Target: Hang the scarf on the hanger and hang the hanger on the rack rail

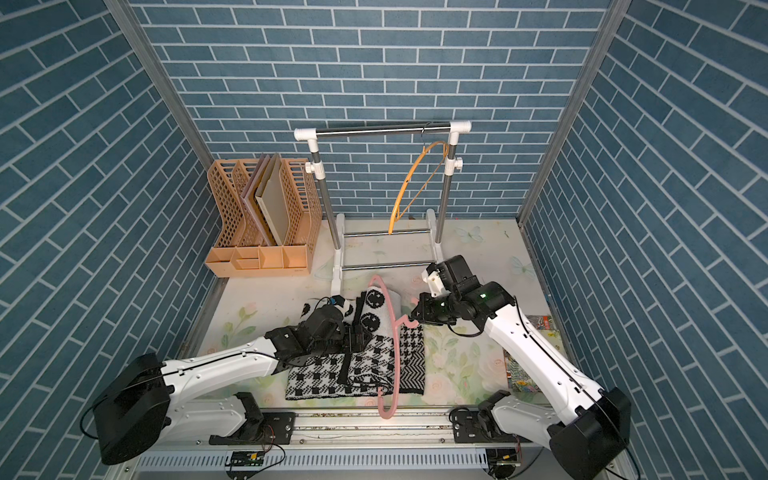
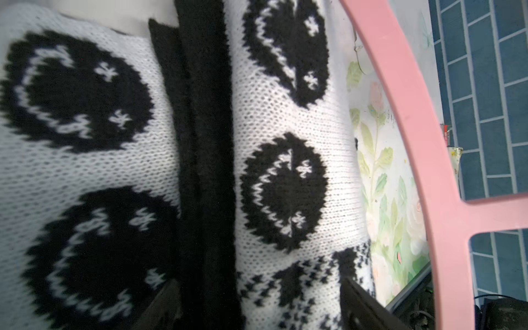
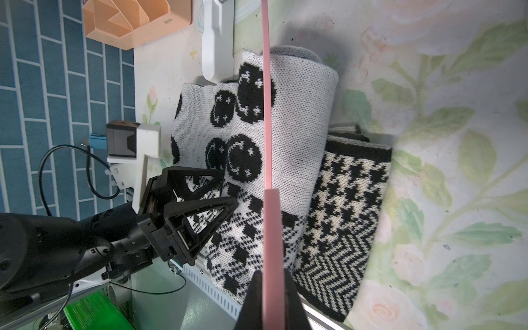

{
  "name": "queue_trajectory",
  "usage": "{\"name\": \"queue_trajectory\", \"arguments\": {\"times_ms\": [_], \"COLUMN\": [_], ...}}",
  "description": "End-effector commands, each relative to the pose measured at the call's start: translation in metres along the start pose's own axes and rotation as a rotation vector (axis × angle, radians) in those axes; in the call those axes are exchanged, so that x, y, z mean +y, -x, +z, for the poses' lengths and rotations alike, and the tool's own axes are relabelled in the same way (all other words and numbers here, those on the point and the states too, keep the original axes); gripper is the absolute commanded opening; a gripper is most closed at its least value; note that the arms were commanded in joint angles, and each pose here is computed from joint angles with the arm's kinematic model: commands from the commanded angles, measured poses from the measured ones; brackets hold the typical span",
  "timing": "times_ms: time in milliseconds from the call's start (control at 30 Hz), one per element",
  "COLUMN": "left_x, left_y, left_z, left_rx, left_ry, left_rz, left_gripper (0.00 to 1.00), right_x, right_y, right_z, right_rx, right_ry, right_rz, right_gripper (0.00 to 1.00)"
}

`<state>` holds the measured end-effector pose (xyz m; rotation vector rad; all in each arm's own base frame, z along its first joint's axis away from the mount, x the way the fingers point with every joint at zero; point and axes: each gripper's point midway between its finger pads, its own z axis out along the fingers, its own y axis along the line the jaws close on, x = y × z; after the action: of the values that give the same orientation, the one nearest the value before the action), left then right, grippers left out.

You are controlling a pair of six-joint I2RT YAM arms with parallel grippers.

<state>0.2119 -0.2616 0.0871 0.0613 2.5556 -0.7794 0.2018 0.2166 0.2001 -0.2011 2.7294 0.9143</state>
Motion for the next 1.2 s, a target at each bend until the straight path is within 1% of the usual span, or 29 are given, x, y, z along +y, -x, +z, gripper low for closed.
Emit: {"name": "queue_trajectory", "arguments": {"times_ms": [0, 167, 300, 433, 533, 600, 667, 800, 900, 1000, 1067, 1167], "left_x": [0.011, 0.003, 0.009, 0.006, -0.001, -0.007, -0.015, -0.026, -0.033, -0.033, -0.032, -0.027], "left_y": [0.003, -0.013, -0.012, -0.012, -0.014, -0.014, -0.009, 0.001, 0.004, 0.004, 0.004, 0.002], "left_z": [0.003, 0.019, 0.02, 0.021, 0.023, 0.024, 0.022, 0.016, 0.013, 0.012, 0.012, 0.014], "left_rx": [0.008, 0.076, 0.073, 0.079, 0.092, 0.095, 0.086, 0.061, 0.06, 0.055, 0.054, 0.062], "left_ry": [0.07, -0.002, 0.033, 0.021, -0.009, -0.031, -0.046, -0.053, -0.073, -0.074, -0.067, -0.045], "left_rz": [0.034, 0.015, 0.012, 0.006, -0.004, -0.01, -0.009, -0.005, -0.005, -0.011, -0.012, -0.013], "left_gripper": [0.91, 0.87, 0.87, 0.85, 0.76, 0.66, 0.58, 0.47, 0.33, 0.24, 0.2, 0.09], "right_x": [-0.011, -0.01, -0.01, -0.009, -0.011, -0.011, -0.012, -0.013, -0.013, -0.013, -0.014, -0.014], "right_y": [-0.02, -0.019, -0.018, -0.017, -0.018, -0.019, -0.02, -0.021, -0.021, -0.021, -0.021, -0.022], "right_z": [0.007, 0.009, 0.011, 0.012, 0.012, 0.013, 0.014, 0.015, 0.015, 0.016, 0.017, 0.017], "right_rx": [0.082, 0.087, 0.093, 0.094, 0.095, 0.097, 0.099, 0.105, 0.106, 0.111, 0.116, 0.121], "right_ry": [-0.037, -0.033, -0.031, -0.029, -0.033, -0.032, -0.032, -0.035, -0.034, -0.034, -0.037, -0.041], "right_rz": [0.053, 0.052, 0.051, 0.049, 0.047, 0.047, 0.048, 0.048, 0.047, 0.041, 0.037, 0.033], "right_gripper": [0.0, 0.0, 0.0, 0.0, 0.0, 0.0, 0.0, 0.0, 0.0, 0.0, 0.0, 0.0]}}
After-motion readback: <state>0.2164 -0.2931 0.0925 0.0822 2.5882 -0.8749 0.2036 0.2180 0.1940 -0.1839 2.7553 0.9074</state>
